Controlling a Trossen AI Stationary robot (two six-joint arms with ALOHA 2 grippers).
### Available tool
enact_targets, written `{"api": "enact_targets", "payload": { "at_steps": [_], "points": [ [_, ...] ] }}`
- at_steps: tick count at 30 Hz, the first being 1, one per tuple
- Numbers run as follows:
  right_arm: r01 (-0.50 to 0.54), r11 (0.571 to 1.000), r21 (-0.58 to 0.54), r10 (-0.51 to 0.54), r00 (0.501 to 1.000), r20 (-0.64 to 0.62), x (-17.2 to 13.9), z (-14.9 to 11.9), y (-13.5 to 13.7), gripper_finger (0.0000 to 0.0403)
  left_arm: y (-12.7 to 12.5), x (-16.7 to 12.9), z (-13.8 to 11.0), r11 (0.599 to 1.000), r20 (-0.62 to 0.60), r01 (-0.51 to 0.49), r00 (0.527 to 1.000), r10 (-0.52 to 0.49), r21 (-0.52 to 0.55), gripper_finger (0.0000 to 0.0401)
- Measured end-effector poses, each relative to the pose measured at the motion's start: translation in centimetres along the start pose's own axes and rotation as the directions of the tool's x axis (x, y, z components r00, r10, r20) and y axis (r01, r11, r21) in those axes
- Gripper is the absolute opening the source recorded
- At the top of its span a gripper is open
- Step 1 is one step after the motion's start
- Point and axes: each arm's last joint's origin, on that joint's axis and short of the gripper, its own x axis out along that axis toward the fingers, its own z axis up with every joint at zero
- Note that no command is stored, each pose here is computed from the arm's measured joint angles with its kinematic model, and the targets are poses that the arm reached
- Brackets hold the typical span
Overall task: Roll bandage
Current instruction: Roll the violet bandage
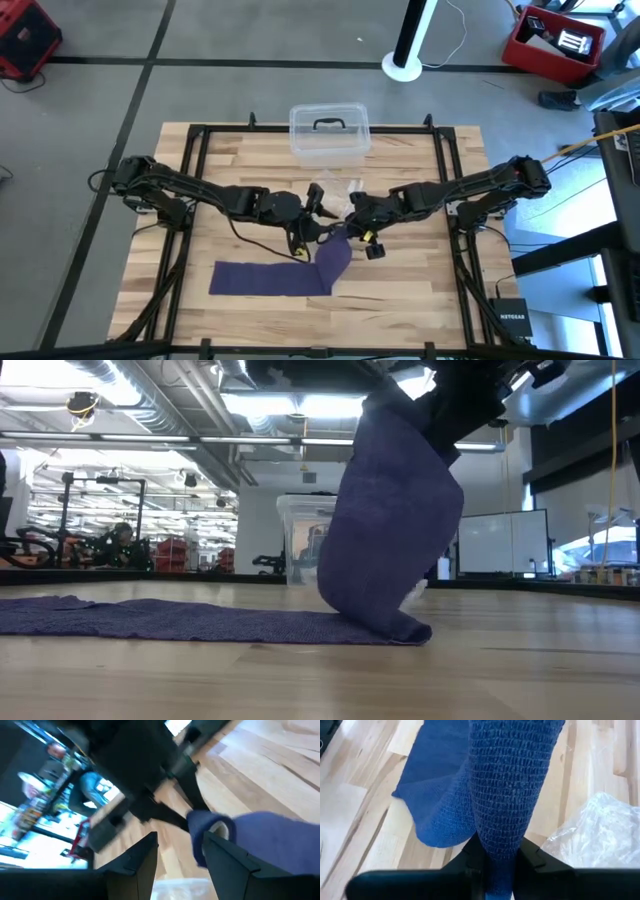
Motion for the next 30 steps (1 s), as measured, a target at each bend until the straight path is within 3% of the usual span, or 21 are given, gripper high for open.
{"api": "enact_targets", "payload": {
  "at_steps": [11,17,23,30],
  "points": [
    [-0.004,1.0,0.008,0.004,1.0,-0.007,0.1,-0.1,0.0,0.0051,-0.3,0.8,-0.5,0.998,0.002,0.047,0.999,-0.047,-0.044,0.015],
    [0.031,0.991,0.131,-0.031,1.0,-0.001,0.1,-0.1,-0.9,0.0051,-0.5,1.0,-0.6,0.992,0.013,0.094,0.996,-0.093,-0.088,0.0148],
    [0.037,0.968,0.249,-0.037,0.999,-0.002,0.0,-0.2,-1.5,0.0051,-0.3,1.2,-1.4,0.977,-0.029,0.103,0.993,-0.11,-0.185,0.0105],
    [0.021,0.959,0.283,-0.018,1.0,-0.014,1.0,-0.3,-2.0,0.0051,-1.5,3.0,-2.3,0.981,-0.068,0.125,0.988,-0.136,-0.149,0.005]
  ]
}}
